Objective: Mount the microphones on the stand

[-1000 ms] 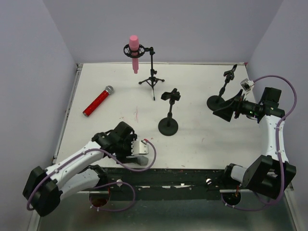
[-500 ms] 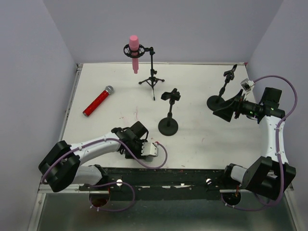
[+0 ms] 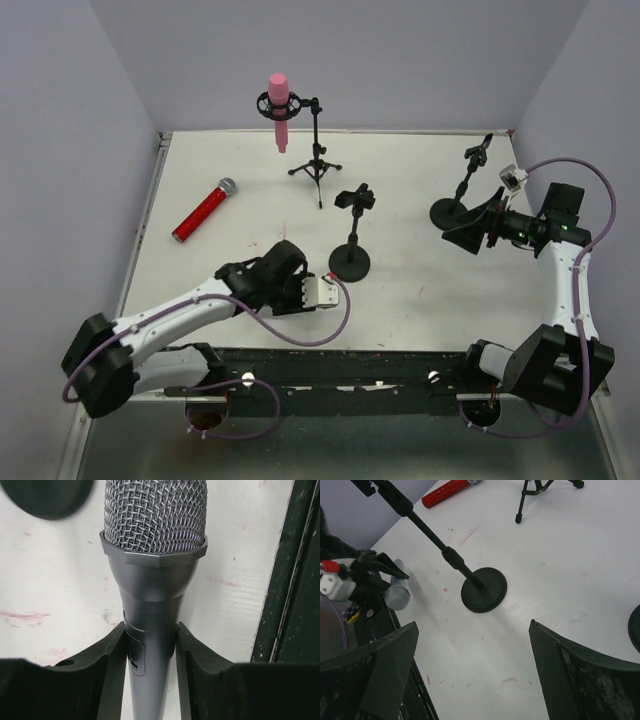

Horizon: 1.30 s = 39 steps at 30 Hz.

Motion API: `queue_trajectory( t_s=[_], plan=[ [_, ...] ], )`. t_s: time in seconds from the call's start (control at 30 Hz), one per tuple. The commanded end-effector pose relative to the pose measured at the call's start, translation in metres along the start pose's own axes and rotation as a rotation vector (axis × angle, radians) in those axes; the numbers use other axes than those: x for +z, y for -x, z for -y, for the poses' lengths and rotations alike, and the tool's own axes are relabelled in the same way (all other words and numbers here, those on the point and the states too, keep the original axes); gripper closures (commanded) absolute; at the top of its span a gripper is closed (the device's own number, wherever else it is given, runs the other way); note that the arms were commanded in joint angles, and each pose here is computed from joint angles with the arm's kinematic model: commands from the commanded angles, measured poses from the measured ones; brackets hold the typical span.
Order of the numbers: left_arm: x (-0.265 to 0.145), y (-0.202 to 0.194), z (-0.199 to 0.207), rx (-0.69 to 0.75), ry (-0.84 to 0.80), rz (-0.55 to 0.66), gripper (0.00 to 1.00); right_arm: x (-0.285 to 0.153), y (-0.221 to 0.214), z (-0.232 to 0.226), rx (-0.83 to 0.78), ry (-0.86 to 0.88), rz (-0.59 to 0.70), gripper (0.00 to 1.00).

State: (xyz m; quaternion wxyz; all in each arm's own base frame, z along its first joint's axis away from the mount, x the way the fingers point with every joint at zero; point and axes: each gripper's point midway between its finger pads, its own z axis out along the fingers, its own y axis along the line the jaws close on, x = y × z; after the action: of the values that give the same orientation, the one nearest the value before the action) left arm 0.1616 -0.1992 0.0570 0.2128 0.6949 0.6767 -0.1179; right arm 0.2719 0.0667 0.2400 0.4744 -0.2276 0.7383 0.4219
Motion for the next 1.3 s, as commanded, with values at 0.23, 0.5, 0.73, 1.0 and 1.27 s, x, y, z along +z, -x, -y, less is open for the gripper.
queue_trajectory(
  t_s=[0.23,0.5,0.73,1.0,1.27],
  plan=[
    [-0.127,0.103,0.001,-0.171,0.28,0.787,1.0,-0.003,-0.014,-0.005,-0.146,0.004,-0.029,0.0],
    [-0.23,0.12,-0.01,-0.426,0.45,1.251,1.0,-0.012,-0.033,-0.034,-0.277,0.114,-0.134,0.0],
    [-0.285,0.133,-0.021,-0.529,0.492,1.347,1.0,0.007,-0.033,-0.06,-0.417,0.231,-0.239,0.0],
    [-0.333,0.156,-0.037,-0.626,0.486,1.312,1.0,0.044,0.004,-0.1,-0.512,0.336,-0.275,0.0],
    [-0.338,0.198,-0.054,-0.548,0.375,1.144,1.0,0.072,0.044,-0.12,-0.586,0.468,-0.269,0.0]
  ],
)
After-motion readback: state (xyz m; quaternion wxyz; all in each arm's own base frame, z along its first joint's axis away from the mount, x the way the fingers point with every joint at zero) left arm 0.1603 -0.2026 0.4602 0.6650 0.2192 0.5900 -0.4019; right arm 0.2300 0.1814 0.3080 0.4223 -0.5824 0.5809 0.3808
